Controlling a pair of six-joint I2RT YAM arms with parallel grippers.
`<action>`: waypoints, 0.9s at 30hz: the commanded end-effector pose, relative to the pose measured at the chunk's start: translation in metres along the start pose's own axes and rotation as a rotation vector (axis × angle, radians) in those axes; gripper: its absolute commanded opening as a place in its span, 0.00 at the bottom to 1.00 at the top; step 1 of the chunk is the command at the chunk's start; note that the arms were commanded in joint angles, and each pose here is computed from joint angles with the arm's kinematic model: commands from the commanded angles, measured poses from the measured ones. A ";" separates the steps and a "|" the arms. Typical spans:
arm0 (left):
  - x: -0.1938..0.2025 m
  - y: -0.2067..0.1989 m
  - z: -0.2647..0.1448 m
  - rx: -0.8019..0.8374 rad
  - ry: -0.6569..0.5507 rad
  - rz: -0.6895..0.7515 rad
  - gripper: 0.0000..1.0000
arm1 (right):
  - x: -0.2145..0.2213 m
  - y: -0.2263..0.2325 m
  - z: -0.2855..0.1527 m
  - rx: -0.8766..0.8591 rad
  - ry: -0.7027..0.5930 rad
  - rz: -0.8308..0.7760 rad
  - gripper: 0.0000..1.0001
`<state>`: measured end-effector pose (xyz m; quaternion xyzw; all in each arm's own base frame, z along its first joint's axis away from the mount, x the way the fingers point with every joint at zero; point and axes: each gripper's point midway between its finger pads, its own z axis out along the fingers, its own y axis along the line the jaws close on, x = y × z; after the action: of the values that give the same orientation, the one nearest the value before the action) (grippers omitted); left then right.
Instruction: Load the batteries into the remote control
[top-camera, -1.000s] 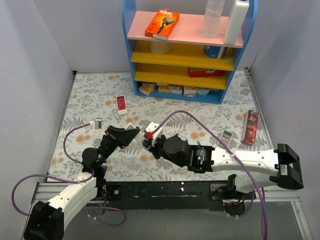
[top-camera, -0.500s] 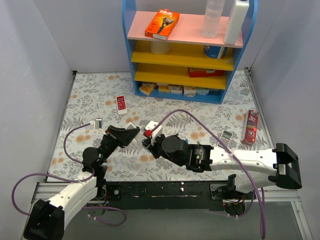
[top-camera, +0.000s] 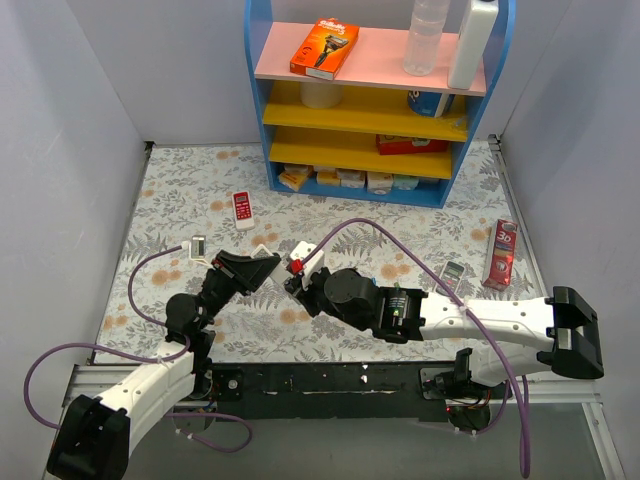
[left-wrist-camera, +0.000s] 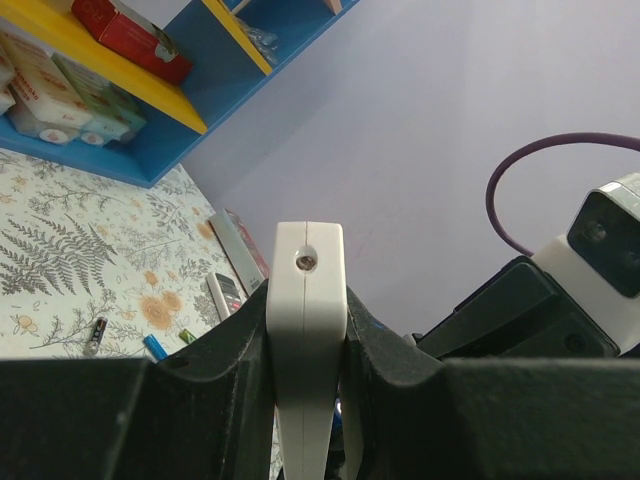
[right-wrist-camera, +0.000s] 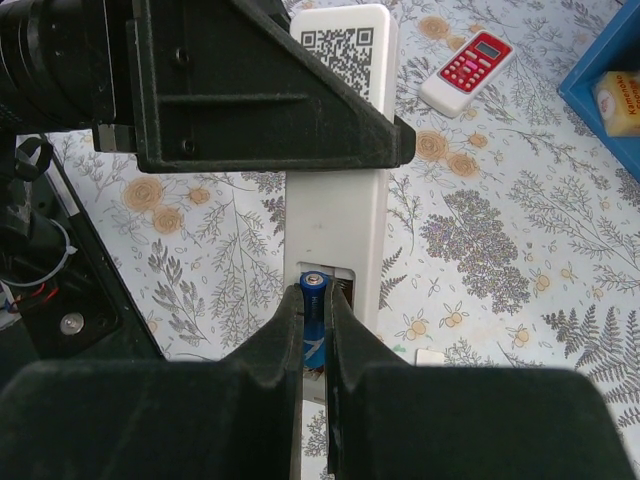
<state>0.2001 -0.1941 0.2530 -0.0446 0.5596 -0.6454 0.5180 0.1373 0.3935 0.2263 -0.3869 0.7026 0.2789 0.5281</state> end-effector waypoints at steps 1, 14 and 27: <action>0.004 -0.025 -0.006 0.106 0.026 -0.006 0.00 | 0.018 -0.026 -0.003 0.079 0.057 -0.042 0.07; 0.006 -0.024 -0.002 0.099 0.056 0.009 0.00 | 0.016 -0.025 -0.006 0.042 0.033 -0.014 0.06; 0.008 -0.024 -0.005 0.113 0.047 -0.022 0.00 | 0.016 -0.014 0.001 0.012 0.018 0.062 0.11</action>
<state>0.1962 -0.1988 0.2499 -0.0308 0.5646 -0.6511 0.5063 0.1349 0.3875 0.2236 -0.3823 0.7057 0.3077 0.5111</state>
